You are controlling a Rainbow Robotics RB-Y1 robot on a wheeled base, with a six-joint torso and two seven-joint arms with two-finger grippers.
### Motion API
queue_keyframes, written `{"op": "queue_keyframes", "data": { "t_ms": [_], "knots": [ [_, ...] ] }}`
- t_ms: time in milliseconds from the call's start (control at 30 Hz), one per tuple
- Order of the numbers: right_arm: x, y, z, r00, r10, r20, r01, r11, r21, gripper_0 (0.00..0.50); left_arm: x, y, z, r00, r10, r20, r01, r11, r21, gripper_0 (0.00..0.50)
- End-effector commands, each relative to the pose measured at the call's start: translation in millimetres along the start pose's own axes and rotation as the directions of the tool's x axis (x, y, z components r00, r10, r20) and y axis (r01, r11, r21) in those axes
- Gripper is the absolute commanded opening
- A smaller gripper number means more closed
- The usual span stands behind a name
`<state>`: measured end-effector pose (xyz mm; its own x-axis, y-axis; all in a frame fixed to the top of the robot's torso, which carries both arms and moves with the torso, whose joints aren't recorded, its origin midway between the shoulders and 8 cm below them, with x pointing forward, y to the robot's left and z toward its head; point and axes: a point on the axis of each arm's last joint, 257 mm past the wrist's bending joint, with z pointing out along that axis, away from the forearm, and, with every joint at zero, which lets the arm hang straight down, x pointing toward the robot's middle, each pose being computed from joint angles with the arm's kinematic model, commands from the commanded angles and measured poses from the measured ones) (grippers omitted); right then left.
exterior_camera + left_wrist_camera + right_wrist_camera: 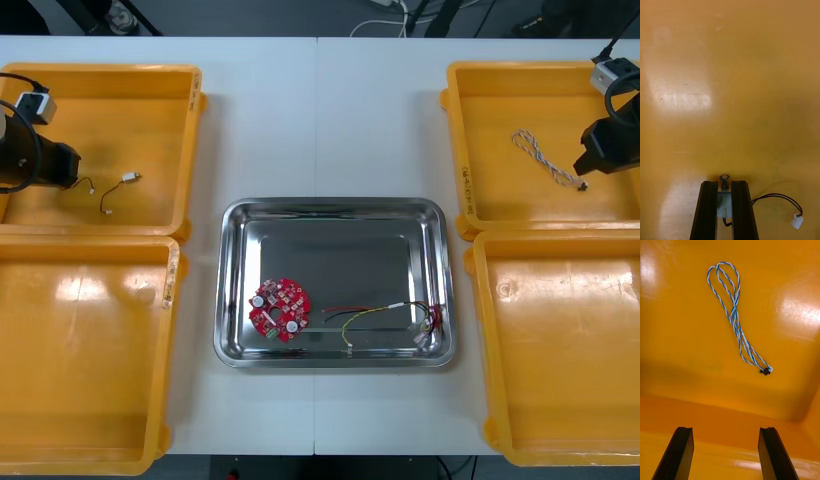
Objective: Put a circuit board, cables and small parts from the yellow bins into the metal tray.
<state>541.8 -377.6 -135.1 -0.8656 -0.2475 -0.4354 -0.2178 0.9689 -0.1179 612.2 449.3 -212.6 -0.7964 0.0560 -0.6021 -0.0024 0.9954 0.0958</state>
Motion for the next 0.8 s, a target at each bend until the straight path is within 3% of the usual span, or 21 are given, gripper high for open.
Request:
{"op": "queue_keyframes", "data": {
  "t_ms": [33,200,433,800],
  "knots": [
    [-38,-6,-21,0.995,0.013,0.097,-0.012,1.000,-0.009,0.500,7,-8,6,0.995,0.098,-0.008,-0.098,0.995,0.009,0.000],
    [-50,-7,-18,0.994,0.035,0.101,-0.032,0.999,-0.034,0.500,5,-9,-3,0.996,0.086,-0.018,-0.086,0.996,0.026,0.000],
    [-62,-10,-10,0.992,0.057,0.113,-0.050,0.997,-0.059,0.500,-3,-5,-39,0.994,0.093,-0.057,-0.091,0.995,0.040,0.000],
    [-71,-21,3,0.992,-0.025,0.124,0.032,0.998,-0.058,0.500,-8,-13,-75,0.989,0.105,-0.105,-0.105,0.994,0.005,0.000]
  ]
}}
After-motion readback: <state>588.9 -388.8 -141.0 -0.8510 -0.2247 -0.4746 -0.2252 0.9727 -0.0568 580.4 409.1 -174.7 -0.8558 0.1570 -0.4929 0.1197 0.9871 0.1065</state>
